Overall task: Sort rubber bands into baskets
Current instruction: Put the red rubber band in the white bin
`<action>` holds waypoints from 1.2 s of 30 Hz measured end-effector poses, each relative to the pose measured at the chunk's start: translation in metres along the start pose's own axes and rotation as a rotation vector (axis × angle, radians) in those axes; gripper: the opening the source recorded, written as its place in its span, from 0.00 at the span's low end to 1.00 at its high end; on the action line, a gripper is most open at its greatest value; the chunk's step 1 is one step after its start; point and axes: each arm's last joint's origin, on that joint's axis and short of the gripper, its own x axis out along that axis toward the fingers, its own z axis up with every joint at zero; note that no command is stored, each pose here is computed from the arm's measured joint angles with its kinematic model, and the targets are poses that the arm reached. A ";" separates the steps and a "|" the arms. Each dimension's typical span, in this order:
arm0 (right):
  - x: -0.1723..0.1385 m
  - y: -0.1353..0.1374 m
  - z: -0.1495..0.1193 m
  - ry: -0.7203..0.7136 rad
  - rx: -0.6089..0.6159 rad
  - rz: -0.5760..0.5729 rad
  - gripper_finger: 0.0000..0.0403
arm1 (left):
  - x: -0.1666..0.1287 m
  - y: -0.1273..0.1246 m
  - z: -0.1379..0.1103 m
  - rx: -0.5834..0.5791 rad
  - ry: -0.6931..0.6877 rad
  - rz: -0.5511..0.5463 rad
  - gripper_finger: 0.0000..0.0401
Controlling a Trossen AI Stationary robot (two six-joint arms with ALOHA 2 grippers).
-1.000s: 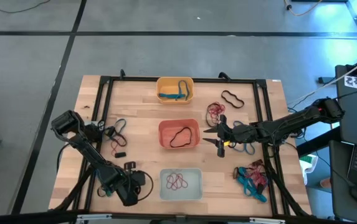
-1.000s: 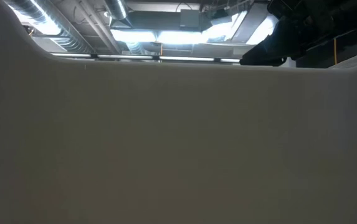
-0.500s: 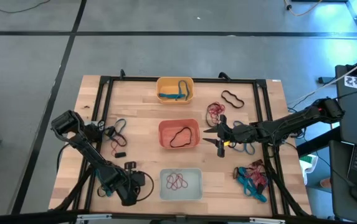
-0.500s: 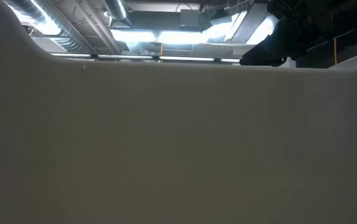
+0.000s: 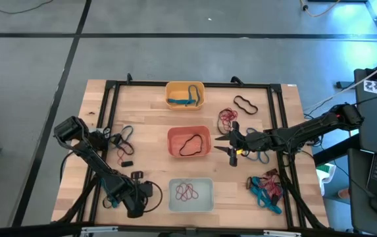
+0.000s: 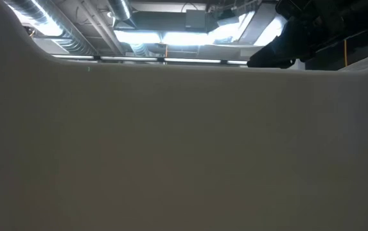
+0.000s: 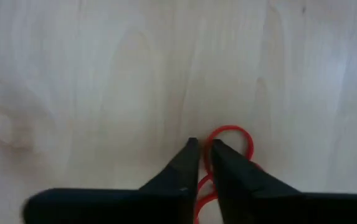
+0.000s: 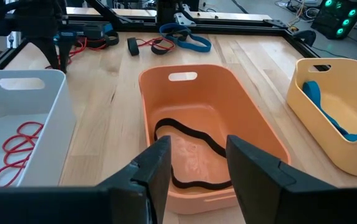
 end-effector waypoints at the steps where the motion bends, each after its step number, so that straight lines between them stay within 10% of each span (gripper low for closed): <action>1: 0.000 0.000 0.000 0.000 0.000 0.000 0.39 | 0.000 -0.001 0.000 0.011 -0.003 -0.007 0.04; 14: 0.000 0.000 0.000 0.000 0.000 0.000 0.39 | -0.005 -0.005 0.012 0.056 -0.031 -0.028 0.01; 36: 0.000 0.000 0.000 0.003 -0.001 0.000 0.39 | -0.095 0.003 0.034 0.088 -0.453 -0.015 0.00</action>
